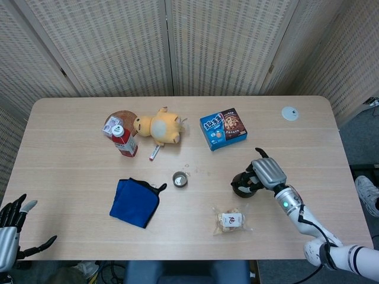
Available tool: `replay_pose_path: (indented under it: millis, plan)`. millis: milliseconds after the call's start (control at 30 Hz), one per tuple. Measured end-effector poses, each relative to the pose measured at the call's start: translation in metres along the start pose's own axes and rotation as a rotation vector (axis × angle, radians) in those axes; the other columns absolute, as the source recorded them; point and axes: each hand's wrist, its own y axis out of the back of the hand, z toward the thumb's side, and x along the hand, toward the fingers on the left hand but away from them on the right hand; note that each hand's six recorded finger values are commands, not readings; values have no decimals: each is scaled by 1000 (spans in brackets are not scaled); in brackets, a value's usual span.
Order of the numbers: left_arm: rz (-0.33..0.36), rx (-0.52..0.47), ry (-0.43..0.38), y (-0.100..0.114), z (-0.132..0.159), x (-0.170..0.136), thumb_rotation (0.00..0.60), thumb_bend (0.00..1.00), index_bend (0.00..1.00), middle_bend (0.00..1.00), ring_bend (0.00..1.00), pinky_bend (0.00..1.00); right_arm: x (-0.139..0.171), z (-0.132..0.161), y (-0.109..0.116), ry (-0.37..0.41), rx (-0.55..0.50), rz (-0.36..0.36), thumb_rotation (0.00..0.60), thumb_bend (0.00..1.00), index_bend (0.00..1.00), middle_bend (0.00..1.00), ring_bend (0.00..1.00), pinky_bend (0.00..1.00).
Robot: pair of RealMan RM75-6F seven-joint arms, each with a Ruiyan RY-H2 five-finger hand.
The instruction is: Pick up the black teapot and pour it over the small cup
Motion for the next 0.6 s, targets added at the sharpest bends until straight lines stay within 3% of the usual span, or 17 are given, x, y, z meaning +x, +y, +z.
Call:
replay_pose_path:
  millis: [333,600]
  plan:
    - [-1,3,1,0,0,0,362,3,141,0,0,0,5,5,-1,19,12,-11,437,318,937,953,891,78]
    - [-3,6,5,-1,-1,0,362,3,141,0,0,0,7,5,-2,21,29,-15,436,370,936,953,893,122]
